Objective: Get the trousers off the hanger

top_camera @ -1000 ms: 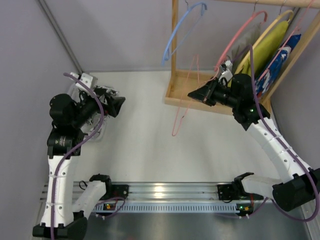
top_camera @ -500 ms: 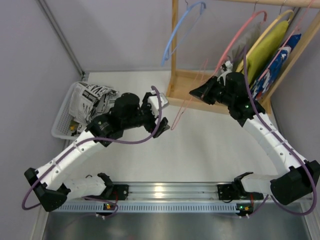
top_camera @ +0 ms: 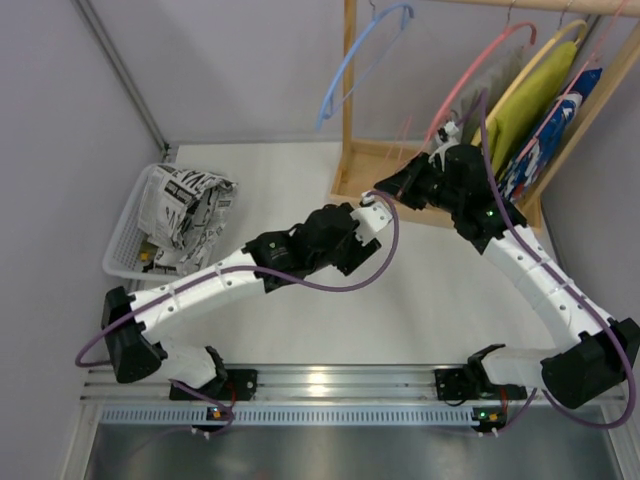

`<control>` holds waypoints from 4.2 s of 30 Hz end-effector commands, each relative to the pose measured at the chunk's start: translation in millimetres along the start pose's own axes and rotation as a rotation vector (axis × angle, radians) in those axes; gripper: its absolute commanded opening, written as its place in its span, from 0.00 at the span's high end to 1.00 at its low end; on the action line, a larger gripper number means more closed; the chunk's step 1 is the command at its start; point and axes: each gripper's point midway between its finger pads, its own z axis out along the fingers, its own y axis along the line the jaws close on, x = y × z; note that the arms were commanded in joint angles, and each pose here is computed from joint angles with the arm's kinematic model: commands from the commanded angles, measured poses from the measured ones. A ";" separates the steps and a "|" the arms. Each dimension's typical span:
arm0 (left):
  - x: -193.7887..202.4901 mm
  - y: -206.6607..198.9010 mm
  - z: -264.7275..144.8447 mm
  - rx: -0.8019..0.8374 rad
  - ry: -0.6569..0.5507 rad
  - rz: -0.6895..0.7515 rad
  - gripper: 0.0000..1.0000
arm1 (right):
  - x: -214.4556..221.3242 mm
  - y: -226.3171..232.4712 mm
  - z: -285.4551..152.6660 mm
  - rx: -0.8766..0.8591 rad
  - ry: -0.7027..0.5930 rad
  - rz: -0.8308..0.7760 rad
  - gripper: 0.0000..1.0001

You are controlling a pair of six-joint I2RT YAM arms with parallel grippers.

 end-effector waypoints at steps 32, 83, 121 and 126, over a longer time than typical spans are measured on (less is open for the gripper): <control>-40.1 27.9 -44.9 -0.086 -0.112 -0.146 1.00 | -28.0 62.8 -54.9 -0.208 -0.144 -0.236 0.01; -178.2 185.2 2.7 0.031 -0.292 -0.264 1.00 | -134.1 41.2 -169.2 -0.039 -0.485 -0.372 0.01; -115.7 228.0 81.3 -0.118 -0.185 -0.506 1.00 | -120.4 32.6 -173.2 -0.030 -0.470 -0.359 0.01; -116.4 271.3 59.2 -0.247 -0.230 -0.597 1.00 | -117.4 32.4 -175.4 -0.029 -0.469 -0.368 0.01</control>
